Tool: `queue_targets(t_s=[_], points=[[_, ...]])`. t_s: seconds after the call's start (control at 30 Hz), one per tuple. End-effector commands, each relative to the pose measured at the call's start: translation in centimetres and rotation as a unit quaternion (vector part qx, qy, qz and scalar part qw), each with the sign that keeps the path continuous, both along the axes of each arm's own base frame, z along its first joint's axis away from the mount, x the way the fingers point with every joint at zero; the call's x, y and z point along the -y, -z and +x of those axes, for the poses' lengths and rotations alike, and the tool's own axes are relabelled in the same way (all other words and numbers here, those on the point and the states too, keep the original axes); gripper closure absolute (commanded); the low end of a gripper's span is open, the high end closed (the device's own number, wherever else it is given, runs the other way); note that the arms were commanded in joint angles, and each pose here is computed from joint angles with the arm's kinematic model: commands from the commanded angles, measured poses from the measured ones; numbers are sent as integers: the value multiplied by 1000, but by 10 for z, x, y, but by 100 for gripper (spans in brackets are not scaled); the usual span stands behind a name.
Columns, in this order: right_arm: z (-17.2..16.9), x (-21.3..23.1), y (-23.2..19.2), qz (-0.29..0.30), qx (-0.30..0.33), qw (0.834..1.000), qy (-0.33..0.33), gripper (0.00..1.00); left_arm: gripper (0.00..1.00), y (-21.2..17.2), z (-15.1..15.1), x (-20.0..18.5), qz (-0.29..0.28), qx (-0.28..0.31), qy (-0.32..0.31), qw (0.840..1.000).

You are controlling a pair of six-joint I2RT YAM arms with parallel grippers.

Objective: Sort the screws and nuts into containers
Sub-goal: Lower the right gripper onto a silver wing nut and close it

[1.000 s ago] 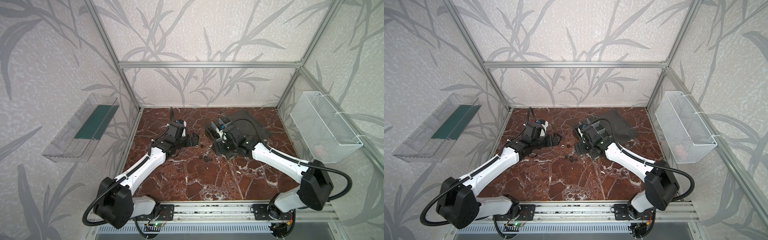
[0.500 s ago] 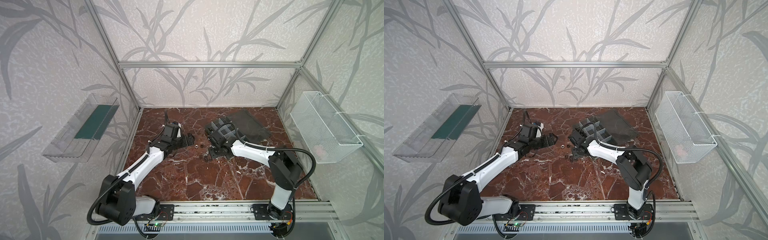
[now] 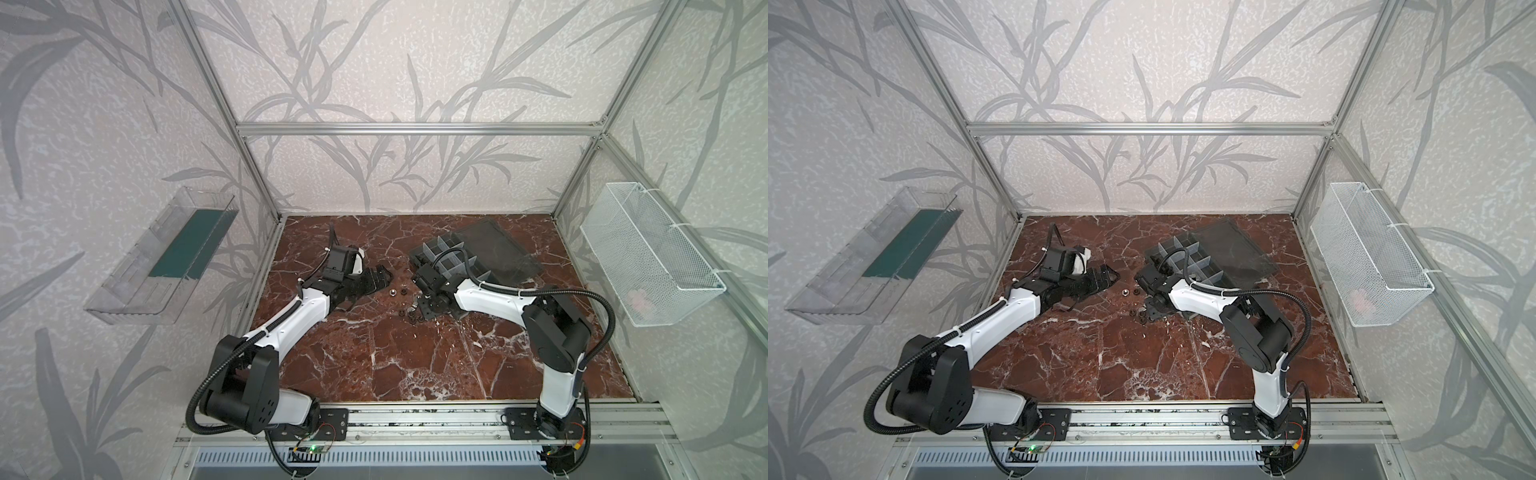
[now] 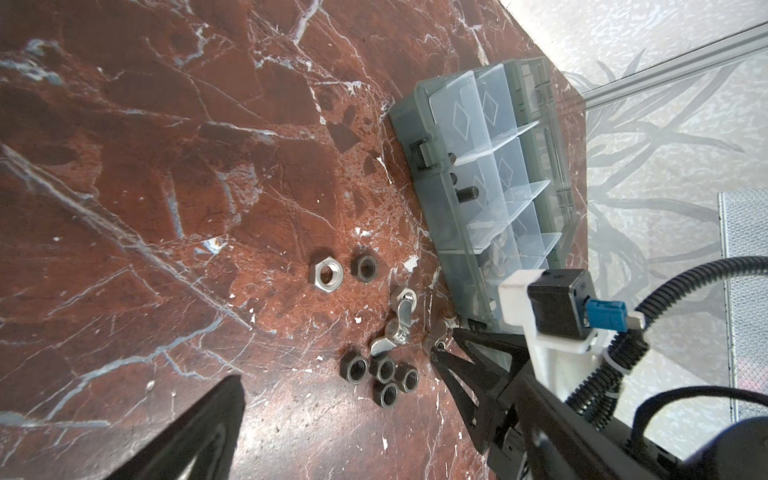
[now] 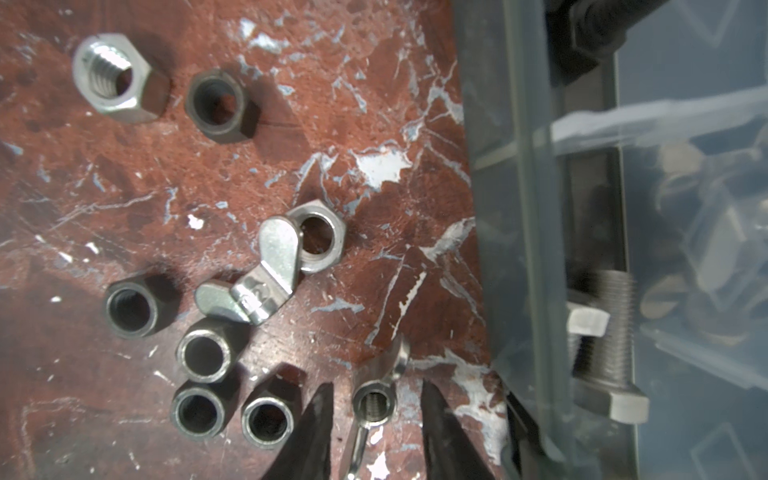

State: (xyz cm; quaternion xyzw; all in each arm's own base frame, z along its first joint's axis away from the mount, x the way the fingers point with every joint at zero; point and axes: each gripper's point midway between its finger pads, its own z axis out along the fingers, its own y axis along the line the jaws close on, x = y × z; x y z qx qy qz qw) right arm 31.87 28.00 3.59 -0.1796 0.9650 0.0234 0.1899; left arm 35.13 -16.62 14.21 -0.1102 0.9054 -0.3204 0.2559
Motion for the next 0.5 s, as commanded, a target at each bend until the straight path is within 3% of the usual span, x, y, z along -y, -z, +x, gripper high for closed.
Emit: queue_targets(t_s=[0.0,0.2,0.47], points=[[-3,5,12,-10,-17,1000,7,64,0,-12,7,1,-16,13,-4,1000],[-5,4,21,-10,-25,1000,6,66,0,-14,7,2,-24,16,-4,1000],[-3,2,19,-10,-22,1000,-1,80,0,-17,7,2,-28,21,-4,999]])
